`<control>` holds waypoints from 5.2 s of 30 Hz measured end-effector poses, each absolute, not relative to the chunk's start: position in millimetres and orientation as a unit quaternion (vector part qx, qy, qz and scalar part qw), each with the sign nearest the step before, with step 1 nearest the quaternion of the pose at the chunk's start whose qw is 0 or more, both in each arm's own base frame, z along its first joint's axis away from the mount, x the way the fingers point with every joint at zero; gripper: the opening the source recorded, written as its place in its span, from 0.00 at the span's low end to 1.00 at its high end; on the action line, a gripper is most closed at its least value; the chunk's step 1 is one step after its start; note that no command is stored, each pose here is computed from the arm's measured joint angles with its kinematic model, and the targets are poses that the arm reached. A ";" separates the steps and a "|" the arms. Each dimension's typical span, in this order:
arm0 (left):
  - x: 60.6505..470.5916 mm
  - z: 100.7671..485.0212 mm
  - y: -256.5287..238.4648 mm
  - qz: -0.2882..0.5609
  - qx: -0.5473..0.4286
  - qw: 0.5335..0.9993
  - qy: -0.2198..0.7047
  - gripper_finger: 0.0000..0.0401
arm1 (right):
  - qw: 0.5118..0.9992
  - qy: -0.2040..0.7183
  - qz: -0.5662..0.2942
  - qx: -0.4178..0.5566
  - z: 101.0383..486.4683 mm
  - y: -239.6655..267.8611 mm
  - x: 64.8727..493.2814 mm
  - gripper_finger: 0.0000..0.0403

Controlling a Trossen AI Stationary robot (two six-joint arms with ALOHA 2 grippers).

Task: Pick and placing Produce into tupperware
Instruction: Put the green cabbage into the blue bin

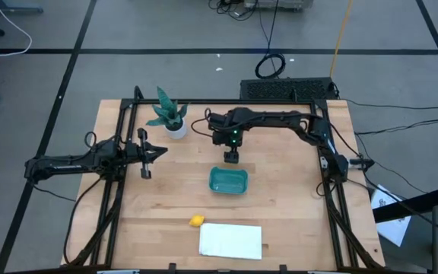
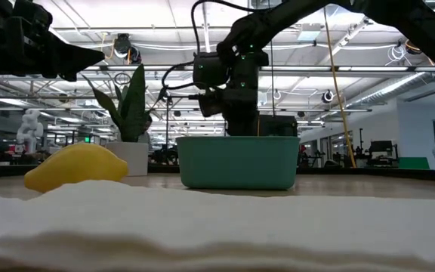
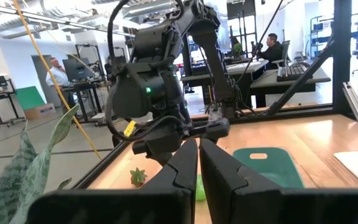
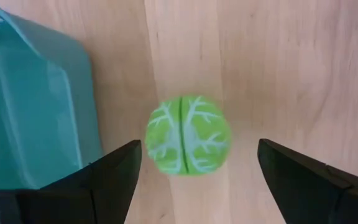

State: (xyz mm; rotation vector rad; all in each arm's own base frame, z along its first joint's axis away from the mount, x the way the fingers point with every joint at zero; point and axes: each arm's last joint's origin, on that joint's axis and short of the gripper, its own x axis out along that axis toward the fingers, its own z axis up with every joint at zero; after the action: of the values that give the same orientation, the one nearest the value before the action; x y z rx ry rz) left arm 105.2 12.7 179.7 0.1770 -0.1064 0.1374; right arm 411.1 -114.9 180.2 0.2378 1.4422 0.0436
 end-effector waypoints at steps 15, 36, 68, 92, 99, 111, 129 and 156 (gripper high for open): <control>105.2 179.7 12.7 0.068 0.088 0.992 -0.053 0.06 | 0.745 0.659 0.026 0.100 149.7 -112.8 404.1 0.78; 105.2 179.8 12.7 0.068 0.088 0.992 -0.053 0.06 | 0.758 0.640 0.006 0.122 158.2 -112.4 406.1 0.78; 105.2 179.8 12.7 0.068 0.079 0.993 -0.054 0.06 | 0.758 0.637 -0.012 0.141 159.1 -113.4 406.6 0.54; 105.2 179.8 12.7 0.068 0.080 0.993 -0.054 0.06 | 0.752 0.649 0.015 0.116 159.1 -112.1 403.5 0.61; 105.2 179.8 12.7 0.068 0.080 0.993 -0.054 0.06 | 0.752 0.650 0.022 0.110 159.0 -111.8 403.1 0.67; 105.2 179.8 12.7 0.068 0.079 0.993 -0.054 0.06 | 0.753 0.650 0.028 0.104 158.9 -111.3 403.4 0.75; 105.2 179.8 12.7 0.068 0.079 0.993 -0.054 0.06 | 0.765 0.637 0.033 0.091 161.3 -105.6 408.2 0.82; 105.2 179.8 12.7 0.068 0.079 0.993 -0.054 0.06 | 0.776 0.518 0.233 -0.276 237.5 -84.7 395.0 0.83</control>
State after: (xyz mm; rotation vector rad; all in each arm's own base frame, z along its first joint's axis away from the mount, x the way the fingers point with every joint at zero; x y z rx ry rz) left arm 105.2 12.7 179.8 0.1584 -0.1082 0.1360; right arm 395.0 -84.7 237.5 -0.5971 1.1205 0.5036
